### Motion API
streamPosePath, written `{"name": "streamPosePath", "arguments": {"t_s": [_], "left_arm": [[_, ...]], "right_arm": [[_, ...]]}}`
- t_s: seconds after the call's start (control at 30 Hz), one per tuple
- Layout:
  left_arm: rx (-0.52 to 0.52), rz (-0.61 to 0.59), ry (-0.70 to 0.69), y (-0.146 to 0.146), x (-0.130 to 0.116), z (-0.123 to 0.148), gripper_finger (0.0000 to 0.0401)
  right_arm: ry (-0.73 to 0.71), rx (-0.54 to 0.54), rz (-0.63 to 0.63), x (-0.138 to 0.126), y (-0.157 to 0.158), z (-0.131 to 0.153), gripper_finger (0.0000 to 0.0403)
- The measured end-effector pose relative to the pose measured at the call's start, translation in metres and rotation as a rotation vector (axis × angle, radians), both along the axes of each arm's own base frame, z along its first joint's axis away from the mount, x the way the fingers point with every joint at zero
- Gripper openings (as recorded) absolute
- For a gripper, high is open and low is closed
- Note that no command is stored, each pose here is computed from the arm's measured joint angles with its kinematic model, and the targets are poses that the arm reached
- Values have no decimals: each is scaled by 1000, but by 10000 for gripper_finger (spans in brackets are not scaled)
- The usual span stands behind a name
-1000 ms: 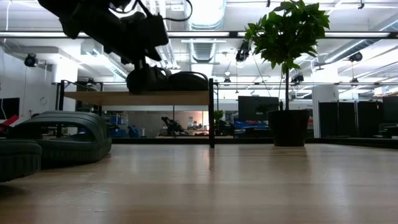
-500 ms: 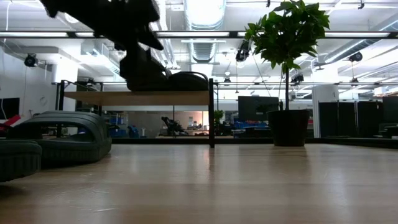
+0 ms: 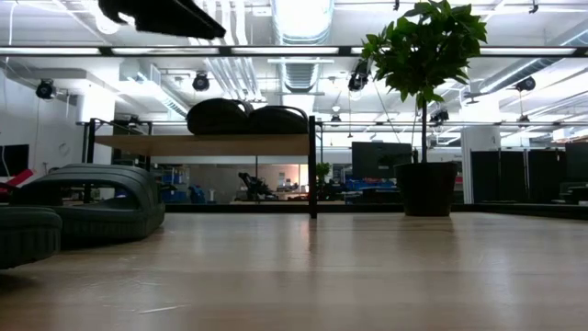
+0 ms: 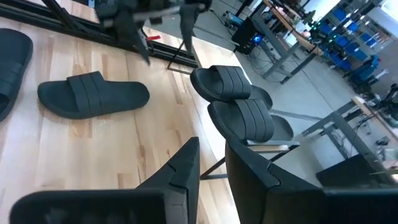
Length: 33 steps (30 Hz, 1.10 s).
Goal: Pick and place slides into the shelf
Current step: Put the top black slipper on the shelf
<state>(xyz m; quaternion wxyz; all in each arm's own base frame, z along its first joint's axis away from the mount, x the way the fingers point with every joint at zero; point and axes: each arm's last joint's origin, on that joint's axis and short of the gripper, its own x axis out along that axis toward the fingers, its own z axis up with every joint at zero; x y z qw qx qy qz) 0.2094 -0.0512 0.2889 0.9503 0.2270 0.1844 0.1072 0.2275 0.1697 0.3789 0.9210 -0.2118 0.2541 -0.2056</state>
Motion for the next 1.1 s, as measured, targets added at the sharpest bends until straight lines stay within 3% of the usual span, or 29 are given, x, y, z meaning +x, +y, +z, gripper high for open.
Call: {"name": "streamPosePath", "arguments": {"t_s": [0.23, 0.43, 0.53, 0.67, 0.8, 0.87, 1.1], "left_arm": [[-259, -32, -178, 4, -23, 24, 311], [-461, -107, -231, 5, -38, 33, 302], [-571, -128, -127, 6, -47, 25, 288], [-755, -61, -52, 7, -55, 18, 273], [-864, -132, 58, 1, -56, 9, 264], [-876, -156, 139, -2, -54, 3, 263], [-817, -70, 405, -6, -47, -25, 262]], "right_arm": [[-94, -150, -96, -8, 6, -27, 59], [-188, -29, -154, -11, 9, -54, 59], [-210, 15, -167, -12, 10, -69, 59], [-206, 72, -171, -12, 10, -82, 58], [-212, 104, -174, -11, 11, -89, 59], [-202, 121, -169, -11, 12, -91, 59], [-208, 163, -158, -8, 14, -90, 58]]}}
